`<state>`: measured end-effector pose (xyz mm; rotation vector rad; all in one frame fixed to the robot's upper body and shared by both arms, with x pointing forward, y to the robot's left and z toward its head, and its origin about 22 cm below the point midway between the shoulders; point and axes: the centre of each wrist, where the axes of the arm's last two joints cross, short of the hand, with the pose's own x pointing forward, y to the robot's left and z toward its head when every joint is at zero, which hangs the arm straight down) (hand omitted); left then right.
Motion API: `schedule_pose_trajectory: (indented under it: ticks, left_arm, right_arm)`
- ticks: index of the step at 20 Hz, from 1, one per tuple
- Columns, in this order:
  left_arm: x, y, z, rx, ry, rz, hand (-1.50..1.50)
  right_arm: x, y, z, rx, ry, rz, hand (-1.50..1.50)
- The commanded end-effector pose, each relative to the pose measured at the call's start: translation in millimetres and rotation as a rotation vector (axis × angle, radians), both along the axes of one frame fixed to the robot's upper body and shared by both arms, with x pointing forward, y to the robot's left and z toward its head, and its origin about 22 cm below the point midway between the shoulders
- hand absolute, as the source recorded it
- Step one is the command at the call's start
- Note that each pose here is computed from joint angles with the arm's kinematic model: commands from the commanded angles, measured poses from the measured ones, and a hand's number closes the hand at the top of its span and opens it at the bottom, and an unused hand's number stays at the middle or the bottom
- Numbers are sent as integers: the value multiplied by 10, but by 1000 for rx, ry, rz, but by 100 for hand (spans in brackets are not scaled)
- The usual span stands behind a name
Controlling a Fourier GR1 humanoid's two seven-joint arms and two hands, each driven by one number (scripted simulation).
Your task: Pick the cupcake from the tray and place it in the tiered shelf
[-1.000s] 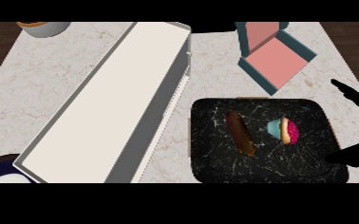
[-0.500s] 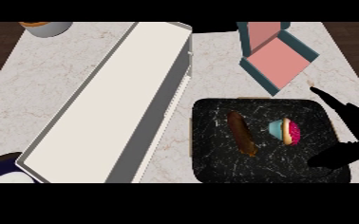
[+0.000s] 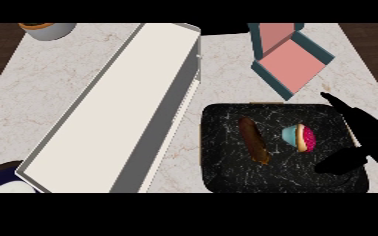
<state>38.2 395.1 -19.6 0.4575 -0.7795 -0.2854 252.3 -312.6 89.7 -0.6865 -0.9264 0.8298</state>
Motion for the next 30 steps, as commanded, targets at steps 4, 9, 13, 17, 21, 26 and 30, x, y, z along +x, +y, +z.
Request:
schedule_pose_trajectory:
  ticks: [4, 9, 13, 17, 21, 26, 30]
  left_arm:
    - [854, -616, 163, -249, -415, -167, 0]
    - [897, -679, 122, -246, -405, -165, 0]
    - [882, -656, 133, -264, -414, -175, 0]
    - [880, -663, 119, -253, -424, -171, 0]
    - [903, -653, 86, -261, -408, -172, 0]
    - [921, -731, 57, -273, -407, -171, 0]
    - [937, -665, 86, -266, -419, -171, 0]
  right_arm:
    - [-4, 196, -125, -39, 38, -23, -150]
    - [-1, 351, -115, -61, 38, 9, -150]
    - [36, 345, -194, -72, 42, -23, -150]
    - [9, 427, -318, -80, 71, -21, -150]
    - [60, 490, -344, -82, 64, -12, -150]
    - [76, 647, -360, -84, 33, 71, 150]
    - [117, 740, -378, -55, -9, 75, 150]
